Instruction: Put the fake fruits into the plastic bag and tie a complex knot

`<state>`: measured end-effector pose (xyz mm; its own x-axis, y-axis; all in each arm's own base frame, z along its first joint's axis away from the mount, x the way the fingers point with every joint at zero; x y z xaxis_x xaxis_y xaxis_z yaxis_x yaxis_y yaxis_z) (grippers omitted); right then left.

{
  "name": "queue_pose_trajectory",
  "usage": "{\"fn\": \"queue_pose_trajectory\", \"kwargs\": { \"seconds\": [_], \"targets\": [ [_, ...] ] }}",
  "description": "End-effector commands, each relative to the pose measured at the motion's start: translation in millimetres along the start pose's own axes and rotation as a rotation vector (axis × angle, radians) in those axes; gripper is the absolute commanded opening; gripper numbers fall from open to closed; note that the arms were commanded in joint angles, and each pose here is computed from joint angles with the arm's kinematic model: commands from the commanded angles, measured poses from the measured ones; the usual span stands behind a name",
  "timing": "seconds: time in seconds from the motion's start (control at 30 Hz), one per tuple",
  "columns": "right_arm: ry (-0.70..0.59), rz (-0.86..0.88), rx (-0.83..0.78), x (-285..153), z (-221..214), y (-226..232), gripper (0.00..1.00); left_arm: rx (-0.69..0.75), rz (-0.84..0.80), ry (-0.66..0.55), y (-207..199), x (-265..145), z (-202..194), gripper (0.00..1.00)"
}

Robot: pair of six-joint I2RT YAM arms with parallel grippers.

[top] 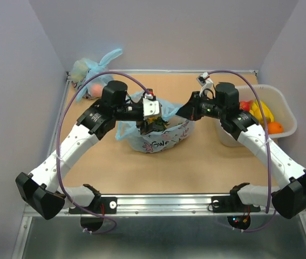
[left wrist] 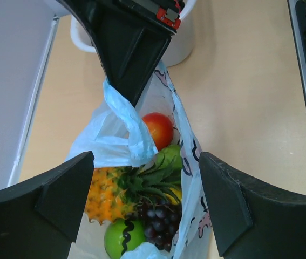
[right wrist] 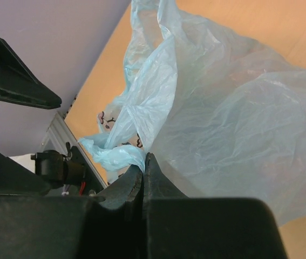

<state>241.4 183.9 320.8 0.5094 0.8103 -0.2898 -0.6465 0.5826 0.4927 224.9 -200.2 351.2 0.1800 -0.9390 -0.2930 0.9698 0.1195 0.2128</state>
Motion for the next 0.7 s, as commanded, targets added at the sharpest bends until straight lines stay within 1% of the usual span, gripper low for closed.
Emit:
{"fn": "queue_pose_trajectory", "kwargs": {
  "seconds": [0.0, 0.2, 0.3, 0.37, 0.4, 0.43, 0.47, 0.5, 0.53, 0.57, 0.6, 0.63, 0.67],
  "targets": [
    [-0.095, 0.06, -0.103, -9, 19, 12, 0.0, 0.12, 0.055, -0.01, 8, 12, 9, 0.9],
    [-0.102, 0.083, -0.123, -11, 18, 14, 0.0, 0.121, 0.082, 0.034, 9, 31, 5, 0.83],
    [-0.107, 0.086, -0.139, -12, 18, 15, 0.0, 0.118, 0.105, 0.053, 12, 33, 2, 0.77],
    [-0.102, 0.098, -0.149, -13, 16, 15, 0.0, 0.125, 0.126, 0.067, 15, 33, 1, 0.62],
    [-0.1, 0.098, -0.158, -12, 16, 14, 0.01, 0.128, 0.145, 0.073, 18, 32, 3, 0.45],
    [-0.101, 0.098, -0.168, -13, 15, 14, 0.0, 0.138, 0.153, 0.077, 19, 31, 4, 0.34],
    [-0.1, 0.098, -0.183, -15, 13, 14, 0.0, 0.147, 0.163, 0.081, 20, 29, 7, 0.21],
    [-0.096, 0.095, -0.218, -15, 9, 11, 0.0, 0.156, 0.184, 0.079, 23, 26, 12, 0.02],
    [-0.097, 0.092, -0.239, -16, 7, 10, 0.01, 0.165, 0.186, 0.074, 22, 23, 16, 0.0],
    [-0.097, 0.094, -0.264, -18, 5, 10, 0.05, 0.176, 0.185, 0.06, 23, 20, 22, 0.0],
    [-0.101, 0.095, -0.314, -22, 3, 9, 0.33, 0.196, 0.166, 0.026, 19, 15, 33, 0.0],
    [-0.105, 0.099, -0.343, -24, 2, 10, 0.54, 0.2, 0.154, 0.014, 17, 12, 35, 0.0],
    [-0.116, 0.105, -0.378, -28, 3, 12, 0.95, 0.212, 0.153, -0.016, 15, 7, 45, 0.0]
  ]
}}
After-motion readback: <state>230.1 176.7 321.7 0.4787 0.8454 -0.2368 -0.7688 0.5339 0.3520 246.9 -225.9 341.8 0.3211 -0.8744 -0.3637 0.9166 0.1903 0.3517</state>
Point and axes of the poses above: each gripper's point midway between its finger pads, its own x axis out along the fingers, its own y axis along the line the jaws close on, z = x × y, the point moved 9 cm from there along -x, back along the fingers, and after that the axes turned 7 degrees about -x, right-handed, at the moved point
